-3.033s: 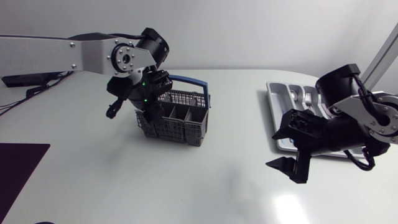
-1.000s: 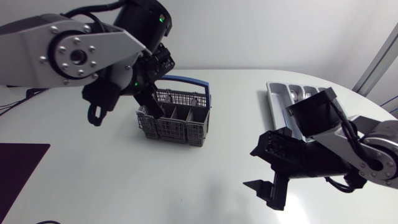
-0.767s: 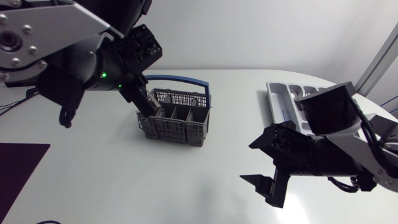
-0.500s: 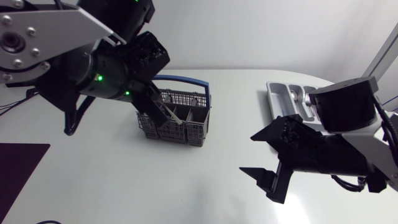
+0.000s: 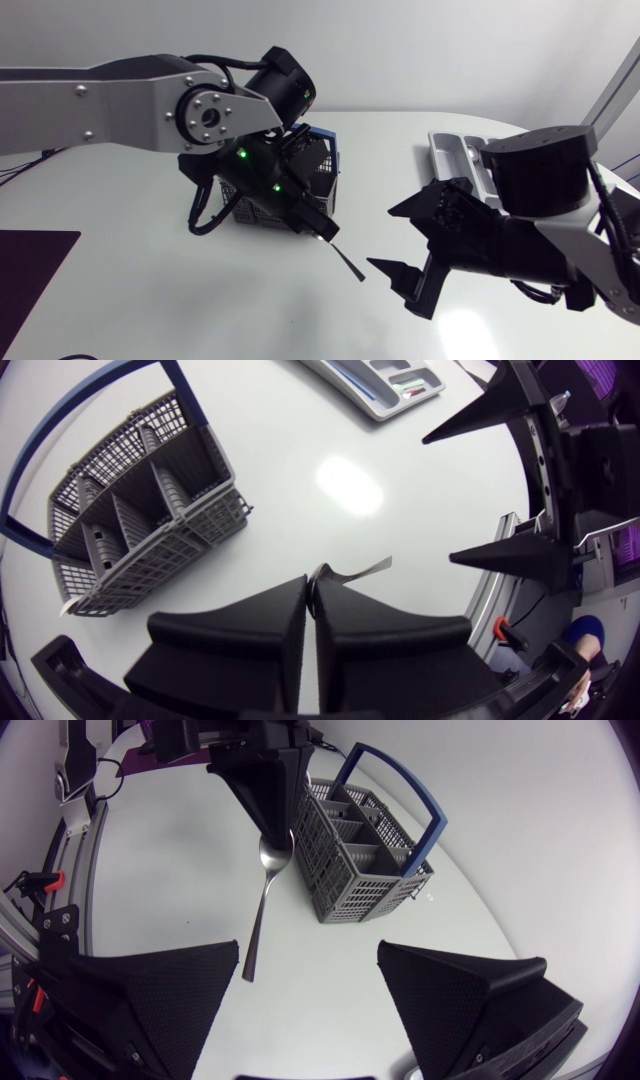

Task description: Unload the cutlery basket into the drawer organizer.

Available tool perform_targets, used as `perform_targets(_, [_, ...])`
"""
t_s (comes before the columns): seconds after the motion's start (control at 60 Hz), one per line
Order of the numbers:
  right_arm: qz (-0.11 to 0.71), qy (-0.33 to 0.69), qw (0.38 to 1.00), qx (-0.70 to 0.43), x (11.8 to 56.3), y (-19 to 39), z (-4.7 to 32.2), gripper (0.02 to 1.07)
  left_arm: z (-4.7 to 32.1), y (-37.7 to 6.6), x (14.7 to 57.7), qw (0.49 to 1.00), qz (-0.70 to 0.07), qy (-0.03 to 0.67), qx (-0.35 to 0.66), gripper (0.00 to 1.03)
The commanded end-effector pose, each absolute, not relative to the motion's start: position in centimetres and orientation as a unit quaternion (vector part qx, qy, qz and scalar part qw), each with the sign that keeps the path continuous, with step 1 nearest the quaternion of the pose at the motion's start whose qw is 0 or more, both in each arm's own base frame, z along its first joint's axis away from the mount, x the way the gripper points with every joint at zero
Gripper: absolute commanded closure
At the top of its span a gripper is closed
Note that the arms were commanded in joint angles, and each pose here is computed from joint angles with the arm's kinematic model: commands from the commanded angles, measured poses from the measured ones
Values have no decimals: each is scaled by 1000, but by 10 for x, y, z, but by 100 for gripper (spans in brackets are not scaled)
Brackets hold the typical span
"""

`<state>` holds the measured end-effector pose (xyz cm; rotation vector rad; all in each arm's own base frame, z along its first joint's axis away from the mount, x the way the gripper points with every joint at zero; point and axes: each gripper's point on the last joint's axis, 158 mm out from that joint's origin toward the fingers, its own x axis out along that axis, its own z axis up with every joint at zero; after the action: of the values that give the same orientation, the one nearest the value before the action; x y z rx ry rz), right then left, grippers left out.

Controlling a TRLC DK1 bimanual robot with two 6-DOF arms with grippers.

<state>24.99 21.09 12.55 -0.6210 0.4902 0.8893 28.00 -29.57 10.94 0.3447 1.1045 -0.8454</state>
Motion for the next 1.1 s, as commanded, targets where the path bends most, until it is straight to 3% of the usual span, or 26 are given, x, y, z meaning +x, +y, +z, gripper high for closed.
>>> perform_targets(0.0, [415,250,826,-287,251,211,109,7,118,-307,288,754,-392,515,118,100])
perform_targets(0.3, [406,234,834,-292,272,226,104,17,126,-322,301,737,-415,532,42,100])
perform_targets(0.467, [395,222,835,-311,278,237,102,39,129,-326,309,733,-417,537,16,100])
perform_targets(0.733, [377,211,839,-330,289,245,107,89,124,-328,311,725,-415,549,7,100])
perform_targets(1.083, [386,233,827,-336,289,247,97,99,122,-320,309,722,-409,558,3,100])
